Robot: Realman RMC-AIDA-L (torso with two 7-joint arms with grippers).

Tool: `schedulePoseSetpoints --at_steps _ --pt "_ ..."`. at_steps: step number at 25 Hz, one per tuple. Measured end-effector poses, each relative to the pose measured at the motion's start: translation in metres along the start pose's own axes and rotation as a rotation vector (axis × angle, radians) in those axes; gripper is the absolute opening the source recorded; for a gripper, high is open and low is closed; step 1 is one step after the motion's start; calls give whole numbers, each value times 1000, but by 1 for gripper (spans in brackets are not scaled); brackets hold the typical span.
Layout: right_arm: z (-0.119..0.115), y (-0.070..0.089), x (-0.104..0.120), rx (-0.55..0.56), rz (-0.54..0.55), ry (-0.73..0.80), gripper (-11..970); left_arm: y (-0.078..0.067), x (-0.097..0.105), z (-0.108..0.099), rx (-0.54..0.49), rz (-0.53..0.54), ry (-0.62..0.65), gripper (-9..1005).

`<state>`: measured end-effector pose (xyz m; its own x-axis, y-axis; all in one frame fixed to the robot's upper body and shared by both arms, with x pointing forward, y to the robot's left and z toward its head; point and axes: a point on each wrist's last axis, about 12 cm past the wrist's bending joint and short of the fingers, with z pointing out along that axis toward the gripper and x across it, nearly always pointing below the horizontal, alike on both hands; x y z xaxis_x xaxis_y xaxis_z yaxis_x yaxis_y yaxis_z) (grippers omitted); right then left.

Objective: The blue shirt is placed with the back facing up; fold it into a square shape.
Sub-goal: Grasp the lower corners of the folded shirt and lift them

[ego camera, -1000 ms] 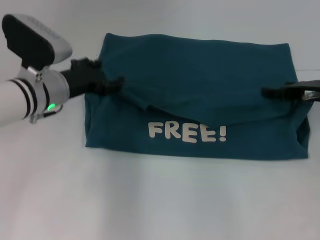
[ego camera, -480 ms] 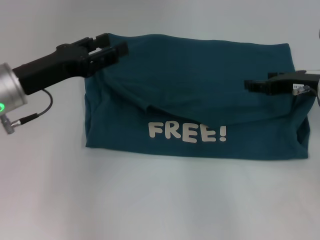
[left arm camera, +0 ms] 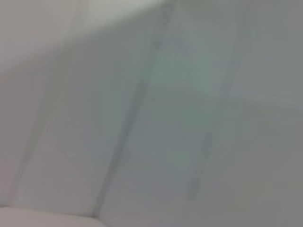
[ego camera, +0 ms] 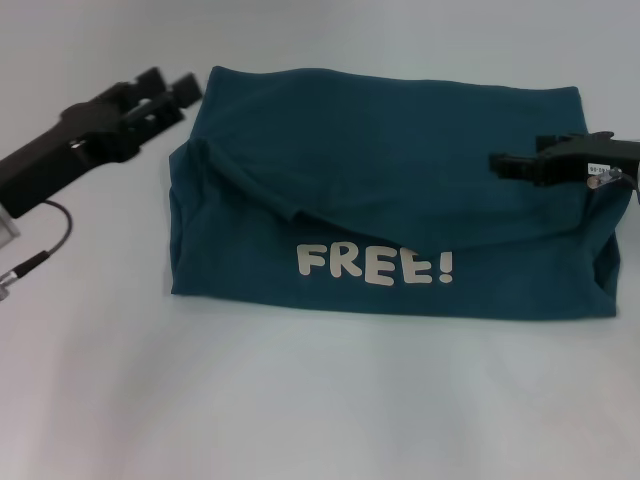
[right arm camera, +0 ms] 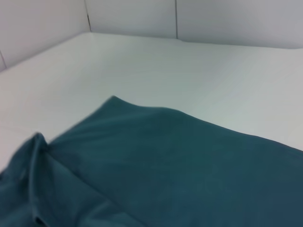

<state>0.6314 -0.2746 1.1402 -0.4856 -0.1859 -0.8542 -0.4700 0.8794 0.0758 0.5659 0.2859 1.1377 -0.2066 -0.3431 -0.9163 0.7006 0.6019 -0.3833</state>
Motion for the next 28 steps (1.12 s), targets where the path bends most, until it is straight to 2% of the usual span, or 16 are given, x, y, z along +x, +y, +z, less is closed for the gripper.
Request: schedulePoseSetpoints --at_steps 3,8,10,11,13,16,19,22,25,28 --pt "-2 2 4 -26 58 -25 800 9 1 -8 -79 -23 -26 720" --pt "-6 5 20 -95 218 -76 798 11 12 -9 -108 62 0 689" --pt "-8 7 25 -119 257 -88 797 11 12 -9 -108 62 0 661" --pt "-9 8 26 -134 271 -92 797 12 16 -7 -111 75 34 648" --pt "-10 12 28 -160 290 -95 796 15 16 -5 -105 131 197 620" --pt "-7 19 32 -191 316 -94 795 18 4 -7 -119 172 355 578" --pt "0 24 37 -191 325 -81 794 20 -11 -7 -132 258 530 588" --pt "8 33 38 -197 322 -68 794 23 -17 -2 -128 334 663 589" --pt "14 41 37 -203 298 -59 794 26 -12 10 -118 389 780 590" --pt "15 43 36 -208 288 -57 794 27 2 23 -104 421 850 590"
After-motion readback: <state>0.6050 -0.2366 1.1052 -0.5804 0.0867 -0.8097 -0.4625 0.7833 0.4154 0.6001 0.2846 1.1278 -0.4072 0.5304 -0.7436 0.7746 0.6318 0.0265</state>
